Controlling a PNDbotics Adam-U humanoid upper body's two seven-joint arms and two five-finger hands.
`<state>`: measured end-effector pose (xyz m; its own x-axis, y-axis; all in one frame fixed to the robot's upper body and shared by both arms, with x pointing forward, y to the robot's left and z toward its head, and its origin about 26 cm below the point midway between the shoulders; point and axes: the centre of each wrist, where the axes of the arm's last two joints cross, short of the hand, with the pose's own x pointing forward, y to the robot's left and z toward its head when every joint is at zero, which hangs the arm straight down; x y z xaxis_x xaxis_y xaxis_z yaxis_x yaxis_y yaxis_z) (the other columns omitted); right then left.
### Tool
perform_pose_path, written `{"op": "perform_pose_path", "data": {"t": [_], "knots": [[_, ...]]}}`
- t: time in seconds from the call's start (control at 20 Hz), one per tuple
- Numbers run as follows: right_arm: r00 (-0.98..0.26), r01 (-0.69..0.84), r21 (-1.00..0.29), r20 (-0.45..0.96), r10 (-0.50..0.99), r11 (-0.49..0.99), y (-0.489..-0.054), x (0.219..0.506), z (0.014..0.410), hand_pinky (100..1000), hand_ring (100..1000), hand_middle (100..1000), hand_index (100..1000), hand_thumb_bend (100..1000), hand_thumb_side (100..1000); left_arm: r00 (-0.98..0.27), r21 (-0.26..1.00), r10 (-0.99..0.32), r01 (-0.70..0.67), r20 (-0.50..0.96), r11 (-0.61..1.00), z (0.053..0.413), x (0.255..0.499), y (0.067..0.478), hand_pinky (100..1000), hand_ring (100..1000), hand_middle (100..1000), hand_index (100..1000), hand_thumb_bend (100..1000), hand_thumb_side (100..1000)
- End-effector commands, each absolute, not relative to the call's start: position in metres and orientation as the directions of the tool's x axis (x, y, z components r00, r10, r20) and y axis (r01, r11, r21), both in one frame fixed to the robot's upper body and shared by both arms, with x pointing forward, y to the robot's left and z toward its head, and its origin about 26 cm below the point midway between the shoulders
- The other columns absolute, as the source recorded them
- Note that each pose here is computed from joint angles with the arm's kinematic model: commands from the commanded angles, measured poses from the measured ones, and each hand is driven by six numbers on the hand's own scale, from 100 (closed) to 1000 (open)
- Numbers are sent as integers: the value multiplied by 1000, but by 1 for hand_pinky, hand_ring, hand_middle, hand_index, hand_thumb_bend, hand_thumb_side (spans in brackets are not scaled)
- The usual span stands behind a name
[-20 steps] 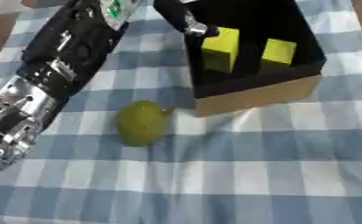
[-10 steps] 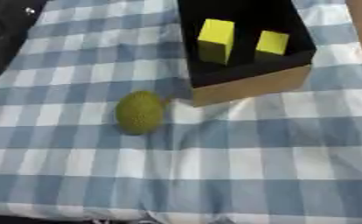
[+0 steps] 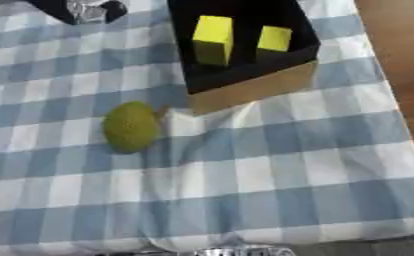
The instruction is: Pick up objects on the table and place them in the box.
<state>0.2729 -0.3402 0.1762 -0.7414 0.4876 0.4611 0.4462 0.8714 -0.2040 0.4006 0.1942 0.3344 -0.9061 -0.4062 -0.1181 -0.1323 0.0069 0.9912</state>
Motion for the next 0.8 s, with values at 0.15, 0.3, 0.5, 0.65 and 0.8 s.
{"op": "perform_pose_path", "data": {"t": [0.15, 0.3, 0.5, 0.65, 0.8], "knots": [[-740, 468, -214, 436, 512, 858, -343, 271, 181, 920, 1000, 410, 877, 100, 470, -889, 969, -397, -170, -228, -178, 338, 371, 202, 868, 831, 767, 889, 436, 524], [-739, 470, -213, 436, 514, 857, -343, 271, 181, 920, 1000, 409, 877, 100, 470, -885, 958, -400, -149, -240, -244, 329, 366, 204, 868, 832, 769, 890, 444, 536], [-739, 472, -210, 436, 514, 856, -343, 271, 181, 921, 1000, 408, 877, 100, 470, -878, 951, -409, -143, -250, -275, 323, 360, 207, 873, 834, 769, 889, 467, 542], [-738, 474, -208, 436, 515, 856, -342, 271, 180, 921, 1000, 407, 877, 100, 470, -876, 943, -408, -137, -259, -304, 319, 356, 209, 874, 834, 767, 888, 483, 552], [-738, 474, -207, 436, 515, 856, -342, 271, 180, 921, 1000, 407, 877, 100, 470, -871, 930, -407, -133, -275, -343, 315, 353, 211, 875, 834, 763, 886, 506, 558]]}}
